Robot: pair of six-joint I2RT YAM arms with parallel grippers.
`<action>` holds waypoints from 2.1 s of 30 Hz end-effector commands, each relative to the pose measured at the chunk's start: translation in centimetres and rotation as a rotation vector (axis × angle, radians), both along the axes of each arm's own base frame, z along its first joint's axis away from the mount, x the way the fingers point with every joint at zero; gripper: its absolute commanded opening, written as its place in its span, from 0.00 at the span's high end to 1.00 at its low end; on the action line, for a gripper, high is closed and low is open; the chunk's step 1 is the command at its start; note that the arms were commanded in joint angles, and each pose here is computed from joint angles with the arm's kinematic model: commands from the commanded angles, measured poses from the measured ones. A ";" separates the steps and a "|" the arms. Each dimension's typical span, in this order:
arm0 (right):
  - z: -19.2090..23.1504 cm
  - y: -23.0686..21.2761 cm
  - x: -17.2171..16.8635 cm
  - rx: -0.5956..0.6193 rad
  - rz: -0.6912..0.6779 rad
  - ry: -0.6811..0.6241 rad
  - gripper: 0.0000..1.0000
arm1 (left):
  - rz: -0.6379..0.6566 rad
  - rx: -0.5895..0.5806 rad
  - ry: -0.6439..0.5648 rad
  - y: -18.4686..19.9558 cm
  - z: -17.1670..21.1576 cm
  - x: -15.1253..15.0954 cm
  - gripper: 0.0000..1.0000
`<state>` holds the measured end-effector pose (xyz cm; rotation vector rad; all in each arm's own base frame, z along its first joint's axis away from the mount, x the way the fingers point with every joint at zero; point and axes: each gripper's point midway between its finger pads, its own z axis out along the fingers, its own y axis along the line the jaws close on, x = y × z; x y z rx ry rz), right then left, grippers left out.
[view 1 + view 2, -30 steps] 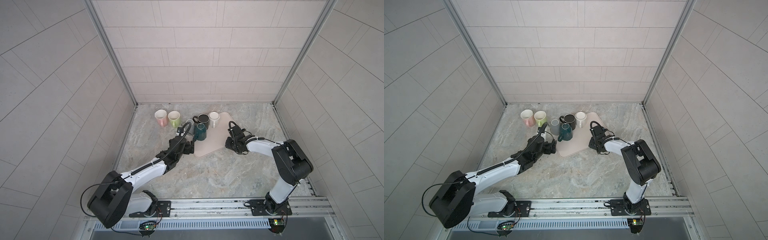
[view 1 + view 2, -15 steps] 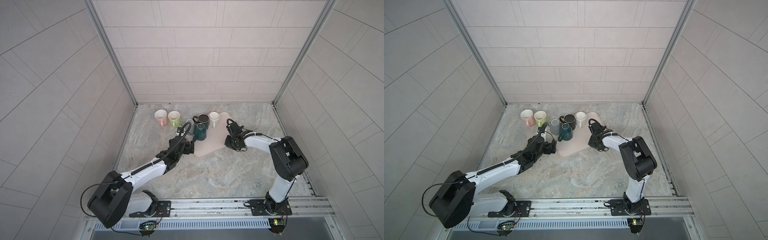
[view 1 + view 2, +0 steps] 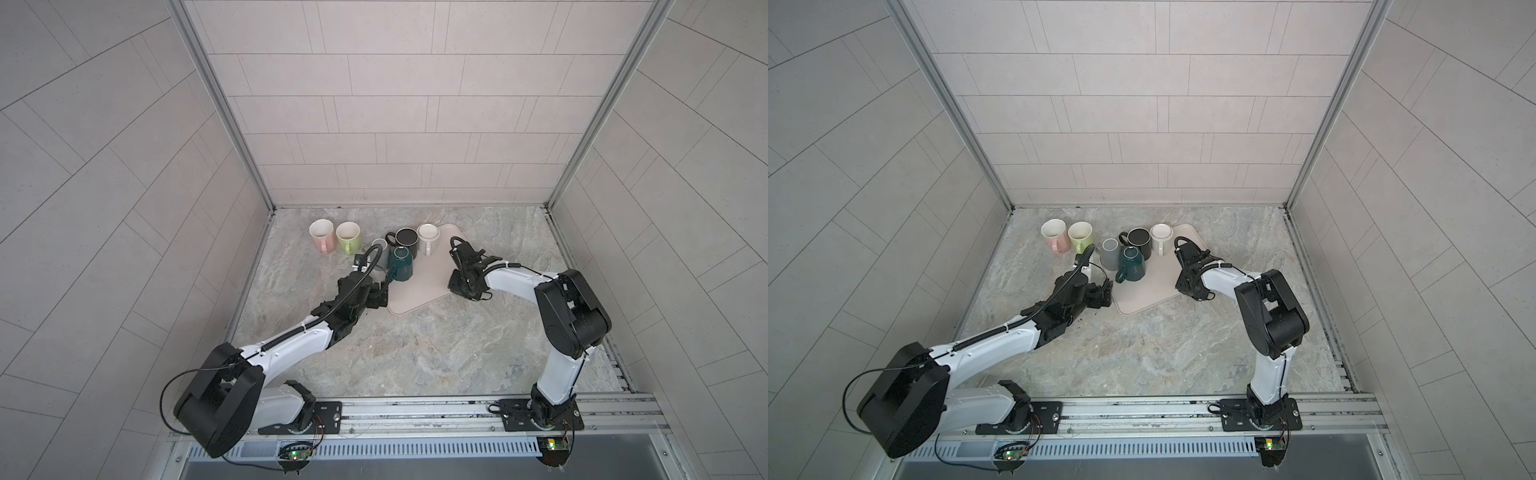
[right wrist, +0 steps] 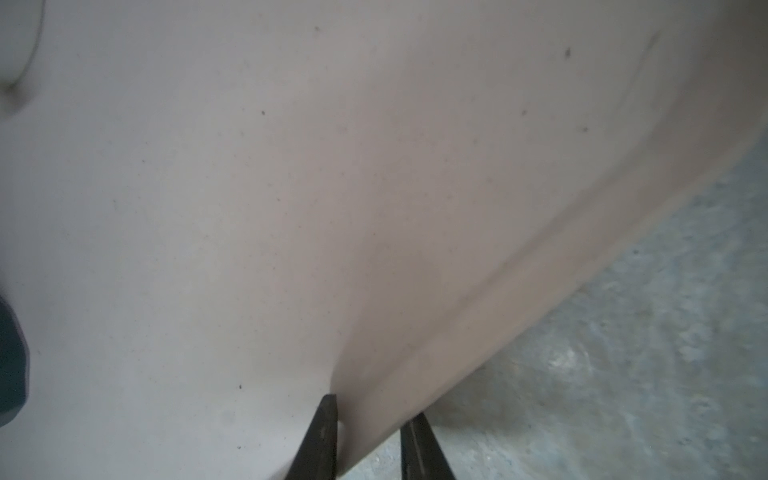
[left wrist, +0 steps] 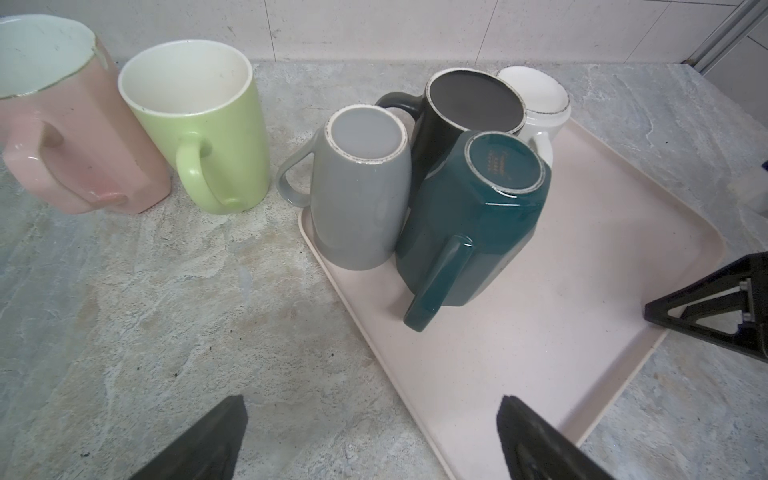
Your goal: Turn the mug right side up
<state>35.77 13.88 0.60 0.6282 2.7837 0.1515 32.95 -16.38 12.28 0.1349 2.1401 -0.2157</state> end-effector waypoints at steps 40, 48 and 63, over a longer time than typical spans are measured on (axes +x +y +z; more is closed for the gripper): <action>1.5 -0.1 -5.3 -0.176 0.308 0.072 0.61 | 0.000 0.007 -0.015 -0.2 0.5 0.3 0.00; 8.4 5.8 -2.4 0.017 0.496 -0.157 0.43 | -0.041 -0.012 0.016 -1.2 -0.1 0.3 0.00; 18.4 5.3 -5.3 0.134 0.577 -0.567 0.29 | -0.148 0.008 0.108 -4.6 -1.1 2.2 0.00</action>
